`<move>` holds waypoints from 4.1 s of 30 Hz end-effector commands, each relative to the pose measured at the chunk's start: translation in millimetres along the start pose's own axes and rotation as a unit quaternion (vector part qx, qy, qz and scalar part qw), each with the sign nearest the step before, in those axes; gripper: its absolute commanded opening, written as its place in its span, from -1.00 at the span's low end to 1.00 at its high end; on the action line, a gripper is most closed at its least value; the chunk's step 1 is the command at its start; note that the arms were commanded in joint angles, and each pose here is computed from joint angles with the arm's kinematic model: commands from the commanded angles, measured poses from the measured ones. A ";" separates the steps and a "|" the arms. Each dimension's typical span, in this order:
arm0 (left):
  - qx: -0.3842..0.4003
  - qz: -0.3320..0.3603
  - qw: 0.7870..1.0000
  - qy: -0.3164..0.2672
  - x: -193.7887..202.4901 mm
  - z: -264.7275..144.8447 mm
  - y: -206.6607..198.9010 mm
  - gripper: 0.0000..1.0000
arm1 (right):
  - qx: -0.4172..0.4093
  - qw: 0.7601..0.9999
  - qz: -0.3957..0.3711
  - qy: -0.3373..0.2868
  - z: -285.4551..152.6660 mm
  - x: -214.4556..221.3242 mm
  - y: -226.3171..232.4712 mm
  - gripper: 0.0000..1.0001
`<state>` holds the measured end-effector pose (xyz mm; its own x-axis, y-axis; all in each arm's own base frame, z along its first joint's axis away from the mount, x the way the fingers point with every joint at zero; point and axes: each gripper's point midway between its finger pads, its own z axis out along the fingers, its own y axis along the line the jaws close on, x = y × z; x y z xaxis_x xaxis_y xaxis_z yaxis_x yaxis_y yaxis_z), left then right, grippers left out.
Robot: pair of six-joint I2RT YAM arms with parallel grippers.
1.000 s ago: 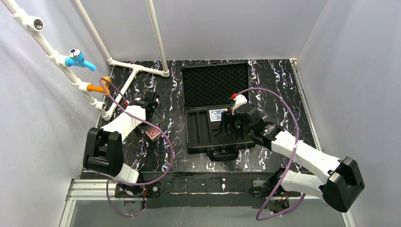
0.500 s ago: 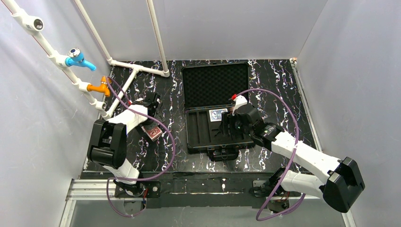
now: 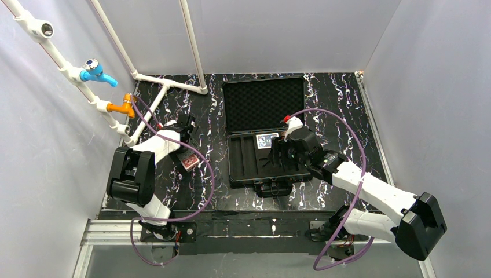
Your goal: Pack up texas hold em set
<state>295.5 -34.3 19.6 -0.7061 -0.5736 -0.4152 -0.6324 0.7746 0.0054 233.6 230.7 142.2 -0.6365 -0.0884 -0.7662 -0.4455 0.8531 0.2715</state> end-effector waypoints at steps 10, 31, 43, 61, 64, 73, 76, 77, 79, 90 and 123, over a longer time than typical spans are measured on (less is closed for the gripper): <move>0.004 0.096 0.995 0.011 6.2 -8.7 12.7 -0.96 | -0.004 0.999 0.000 -0.034 -8.3 -20.9 4.6 0.44; 0.105 0.158 0.974 -0.125 -53.8 -89.1 -3.6 -1.00 | -0.009 0.999 0.004 -0.042 -16.0 -27.2 7.5 0.44; 0.176 0.259 0.931 -0.186 -77.7 -134.6 -22.5 -0.94 | 0.000 0.997 0.011 -0.074 -26.7 -44.1 5.8 0.45; 0.455 0.680 0.550 -0.166 76.7 -236.7 -185.8 -0.92 | 0.084 0.952 0.068 -0.287 -147.3 -139.9 -25.5 0.57; 0.457 0.698 0.528 -0.158 89.2 -233.7 -196.3 -0.92 | 0.098 0.947 0.066 -0.299 -154.4 -139.7 -32.9 0.59; 0.466 0.737 0.472 -0.134 123.8 -229.6 -216.0 -0.94 | 0.125 0.939 0.062 -0.315 -164.9 -139.6 -44.8 0.63; 0.464 0.750 0.456 -0.124 133.4 -226.9 -220.5 -0.96 | 0.131 0.937 0.060 -0.318 -166.4 -139.4 -47.5 0.64; 0.465 0.752 0.451 -0.121 136.0 -227.3 -222.2 -0.97 | 0.131 0.937 0.058 -0.318 -166.5 -139.1 -47.6 0.65; 0.468 0.756 0.442 -0.117 141.4 -227.6 -226.5 -0.99 | 0.131 0.937 0.057 -0.319 -166.7 -139.0 -47.8 0.66; 0.457 0.794 0.390 -0.090 174.6 -211.2 -238.2 -1.00 | 0.151 0.929 0.065 -0.333 -180.2 -141.0 -56.7 0.67; 0.343 0.814 0.469 -0.011 209.2 -159.8 -240.7 -1.00 | 0.162 0.921 0.077 -0.346 -186.7 -133.4 -65.9 0.68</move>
<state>254.4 -384.1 76.8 -0.0163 0.9133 -0.4069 0.9969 0.0461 0.0635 230.8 94.8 324.6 -0.1129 0.2660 -0.9573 -0.1088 0.9544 0.2780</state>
